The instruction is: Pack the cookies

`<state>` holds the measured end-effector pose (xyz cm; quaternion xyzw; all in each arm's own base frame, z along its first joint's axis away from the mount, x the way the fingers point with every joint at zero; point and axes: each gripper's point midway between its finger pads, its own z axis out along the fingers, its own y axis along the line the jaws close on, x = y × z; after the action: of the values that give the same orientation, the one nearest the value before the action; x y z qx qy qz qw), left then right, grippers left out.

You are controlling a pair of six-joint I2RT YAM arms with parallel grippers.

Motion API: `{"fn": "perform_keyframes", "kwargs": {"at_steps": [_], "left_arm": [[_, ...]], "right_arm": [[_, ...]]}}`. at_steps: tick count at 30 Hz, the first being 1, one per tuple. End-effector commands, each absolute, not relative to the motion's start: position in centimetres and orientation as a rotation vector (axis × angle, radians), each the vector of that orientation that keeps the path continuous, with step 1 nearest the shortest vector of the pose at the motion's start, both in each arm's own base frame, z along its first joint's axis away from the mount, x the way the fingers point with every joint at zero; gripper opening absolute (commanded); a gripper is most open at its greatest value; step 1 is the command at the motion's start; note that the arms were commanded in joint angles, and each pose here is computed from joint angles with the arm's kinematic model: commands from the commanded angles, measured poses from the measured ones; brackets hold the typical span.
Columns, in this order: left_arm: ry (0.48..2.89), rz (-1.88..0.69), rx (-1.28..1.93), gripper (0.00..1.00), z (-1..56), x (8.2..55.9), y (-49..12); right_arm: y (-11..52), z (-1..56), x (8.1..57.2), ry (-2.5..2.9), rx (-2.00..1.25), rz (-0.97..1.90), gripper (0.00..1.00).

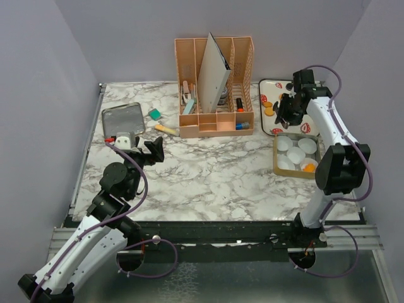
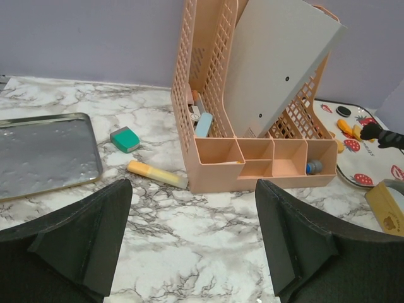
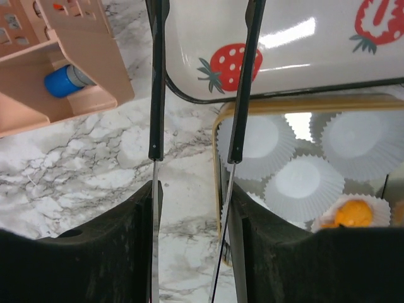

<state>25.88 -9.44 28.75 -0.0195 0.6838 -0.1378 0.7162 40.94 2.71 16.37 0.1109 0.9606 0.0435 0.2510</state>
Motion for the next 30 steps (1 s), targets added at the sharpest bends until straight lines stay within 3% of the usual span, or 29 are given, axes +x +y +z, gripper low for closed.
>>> {"fn": "perform_keyframes", "kwargs": {"at_steps": [1, 15, 30], "left_arm": [[1.516, -0.327, -0.013, 0.85, 28.5, 25.9, -10.1], [1.520, -0.316, -0.018, 0.85, 28.3, 26.0, -9.9], [1.514, -0.312, -0.022, 0.85, 28.4, 26.0, -9.8]], "right_arm": [[3.1, 15.6, 43.7, 2.607, 0.236, 0.082, 0.47], [3.4, 11.6, 47.3, 2.695, 0.188, -0.037, 0.51], [4.9, 9.4, 47.6, 2.761, 0.107, -0.114, 0.51]]}}
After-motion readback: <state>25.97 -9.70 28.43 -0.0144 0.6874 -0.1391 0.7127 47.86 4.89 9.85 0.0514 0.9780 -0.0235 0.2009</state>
